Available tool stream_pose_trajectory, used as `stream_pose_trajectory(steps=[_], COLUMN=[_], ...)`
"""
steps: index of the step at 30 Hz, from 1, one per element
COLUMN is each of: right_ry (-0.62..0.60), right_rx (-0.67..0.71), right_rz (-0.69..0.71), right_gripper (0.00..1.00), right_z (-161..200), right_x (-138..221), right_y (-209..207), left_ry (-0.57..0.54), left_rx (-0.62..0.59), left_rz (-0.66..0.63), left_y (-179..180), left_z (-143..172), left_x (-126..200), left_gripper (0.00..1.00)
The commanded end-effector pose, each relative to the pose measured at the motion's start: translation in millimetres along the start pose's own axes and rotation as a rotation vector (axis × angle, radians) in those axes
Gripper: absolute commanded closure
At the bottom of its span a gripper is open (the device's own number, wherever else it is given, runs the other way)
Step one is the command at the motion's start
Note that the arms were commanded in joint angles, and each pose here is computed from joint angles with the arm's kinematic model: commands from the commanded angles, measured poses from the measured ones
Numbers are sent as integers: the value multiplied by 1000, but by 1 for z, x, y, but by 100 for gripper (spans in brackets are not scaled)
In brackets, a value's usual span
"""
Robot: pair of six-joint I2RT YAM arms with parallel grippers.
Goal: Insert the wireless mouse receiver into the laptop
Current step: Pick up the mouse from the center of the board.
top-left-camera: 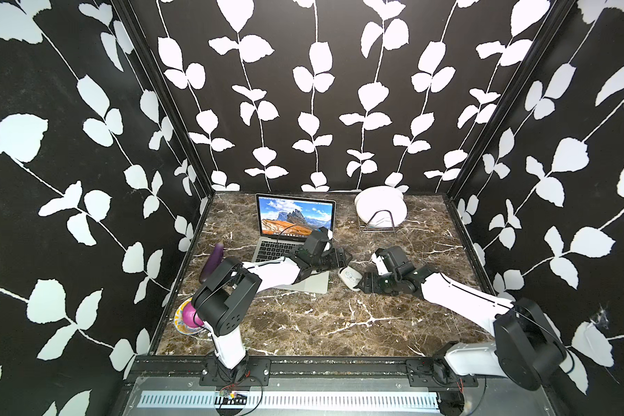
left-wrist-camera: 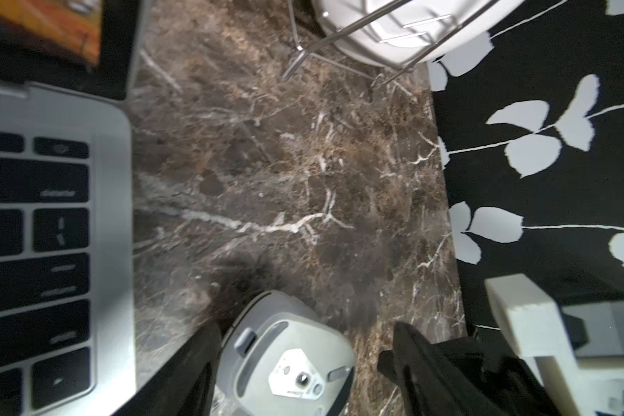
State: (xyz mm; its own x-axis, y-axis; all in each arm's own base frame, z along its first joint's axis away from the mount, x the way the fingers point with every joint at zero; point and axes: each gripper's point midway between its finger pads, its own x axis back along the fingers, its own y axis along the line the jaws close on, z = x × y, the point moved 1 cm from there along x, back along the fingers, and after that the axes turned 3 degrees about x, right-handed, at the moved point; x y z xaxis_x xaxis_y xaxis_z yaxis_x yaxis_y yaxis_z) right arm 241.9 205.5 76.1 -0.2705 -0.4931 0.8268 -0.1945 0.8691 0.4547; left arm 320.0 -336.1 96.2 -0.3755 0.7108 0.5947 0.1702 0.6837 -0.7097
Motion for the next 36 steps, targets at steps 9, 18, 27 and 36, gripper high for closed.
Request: stream_pose_trajectory(steps=[9,18,27,36], right_ry=[-36,-93,-64,-65], right_rx=[-37,-47,-92,-100], right_rz=[-17,-159,-219,-245], right_gripper=[27,25,32,53], right_z=[-21,-45,-44,-45], right_x=[-30,-48,-71,-74], right_y=[1,6,7,9], left_ry=[97,113,114,110], left_rx=[39,110,129,132], left_rz=[-34,44,96,113], left_y=[36,41,36,32], left_z=[25,42,42,38], left_x=[-9,-16,-22,-24], left_gripper=[25,28,35,37])
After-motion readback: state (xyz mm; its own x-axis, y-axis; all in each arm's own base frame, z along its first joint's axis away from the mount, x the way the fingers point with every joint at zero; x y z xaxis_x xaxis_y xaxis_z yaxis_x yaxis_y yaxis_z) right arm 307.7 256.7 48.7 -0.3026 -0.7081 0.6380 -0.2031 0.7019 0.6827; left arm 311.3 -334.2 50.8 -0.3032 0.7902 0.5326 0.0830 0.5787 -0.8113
